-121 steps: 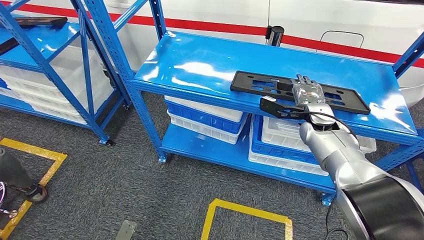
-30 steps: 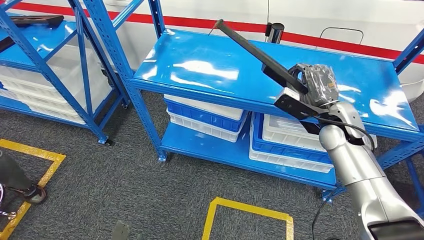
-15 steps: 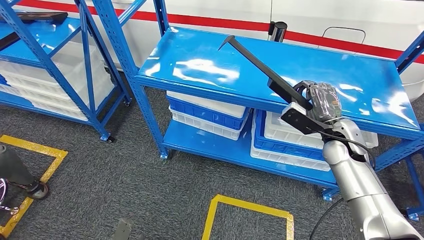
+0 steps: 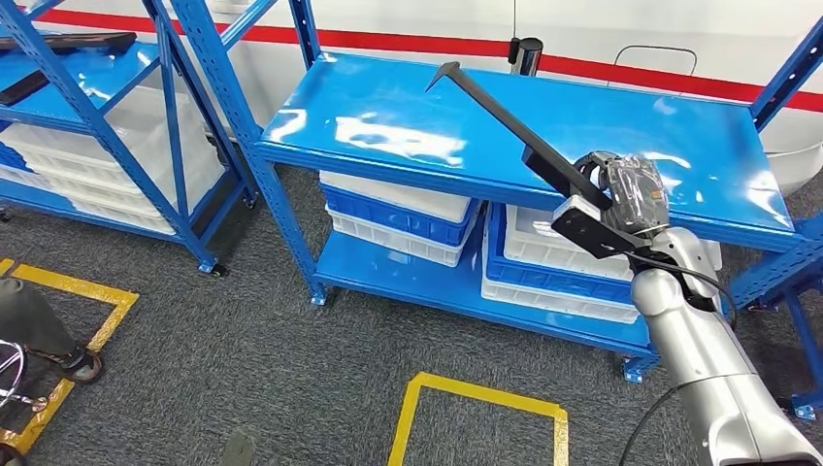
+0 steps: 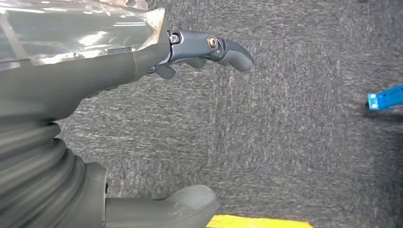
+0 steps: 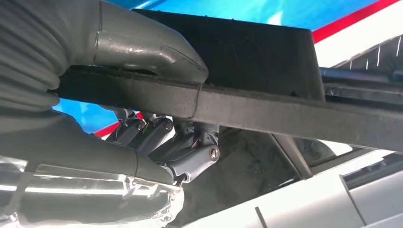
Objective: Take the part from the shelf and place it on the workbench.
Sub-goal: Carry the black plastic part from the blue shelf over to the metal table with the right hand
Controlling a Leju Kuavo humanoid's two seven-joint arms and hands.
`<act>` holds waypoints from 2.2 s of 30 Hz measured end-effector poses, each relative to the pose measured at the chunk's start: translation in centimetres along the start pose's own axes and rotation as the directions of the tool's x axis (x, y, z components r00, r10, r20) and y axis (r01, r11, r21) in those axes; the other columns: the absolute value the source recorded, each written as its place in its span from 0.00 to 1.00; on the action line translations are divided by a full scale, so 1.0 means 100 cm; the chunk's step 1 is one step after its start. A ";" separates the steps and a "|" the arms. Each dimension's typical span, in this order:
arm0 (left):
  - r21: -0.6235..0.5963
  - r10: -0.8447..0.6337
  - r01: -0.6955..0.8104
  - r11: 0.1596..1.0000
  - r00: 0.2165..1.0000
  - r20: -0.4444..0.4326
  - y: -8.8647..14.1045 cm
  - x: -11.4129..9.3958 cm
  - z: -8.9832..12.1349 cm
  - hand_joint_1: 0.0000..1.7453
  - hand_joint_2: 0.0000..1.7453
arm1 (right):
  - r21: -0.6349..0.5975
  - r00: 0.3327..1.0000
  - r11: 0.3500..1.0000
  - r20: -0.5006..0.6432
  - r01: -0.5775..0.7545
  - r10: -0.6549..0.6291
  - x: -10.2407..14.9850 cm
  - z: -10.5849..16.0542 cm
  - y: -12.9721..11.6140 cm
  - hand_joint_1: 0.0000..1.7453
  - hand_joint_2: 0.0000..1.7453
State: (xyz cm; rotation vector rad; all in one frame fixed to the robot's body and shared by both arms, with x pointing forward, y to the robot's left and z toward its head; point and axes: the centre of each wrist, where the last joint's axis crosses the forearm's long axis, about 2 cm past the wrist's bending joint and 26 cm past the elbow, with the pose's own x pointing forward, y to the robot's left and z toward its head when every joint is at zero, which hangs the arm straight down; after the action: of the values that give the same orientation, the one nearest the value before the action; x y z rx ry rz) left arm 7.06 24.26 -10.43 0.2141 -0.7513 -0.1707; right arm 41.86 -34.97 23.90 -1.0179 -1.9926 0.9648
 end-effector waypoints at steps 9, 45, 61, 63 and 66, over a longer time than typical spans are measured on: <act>0.014 -0.011 0.011 1.000 1.000 -0.011 0.004 0.001 -0.002 0.00 1.00 | -0.025 1.000 1.000 0.017 -0.004 0.004 -0.006 -0.003 -0.011 0.98 1.00; 0.017 -0.005 0.005 1.000 1.000 -0.017 0.004 0.001 -0.002 0.00 1.00 | -0.046 0.999 0.998 0.006 -0.035 0.035 -0.017 -0.008 -0.028 0.98 1.00; 0.013 -0.016 0.016 1.000 1.000 -0.023 0.005 0.000 -0.002 0.00 1.00 | -0.038 0.999 0.999 -0.013 -0.037 0.036 -0.020 0.003 -0.024 0.98 1.00; 0.013 -0.016 0.016 1.000 1.000 -0.023 0.005 0.000 -0.002 0.00 1.00 | -0.033 0.999 0.999 -0.015 -0.035 0.035 -0.020 0.006 -0.022 0.98 1.00; 0.015 -0.015 0.016 1.000 1.000 -0.019 0.006 0.002 -0.003 0.00 1.00 | -0.041 0.999 0.998 -0.014 -0.038 0.037 -0.020 0.007 -0.024 0.98 1.00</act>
State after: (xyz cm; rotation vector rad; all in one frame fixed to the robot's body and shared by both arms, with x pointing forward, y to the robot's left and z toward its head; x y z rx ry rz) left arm 7.45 24.83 -10.40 0.2353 -0.7322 -0.1778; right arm 41.36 -37.91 25.15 -1.0852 -1.9970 0.9377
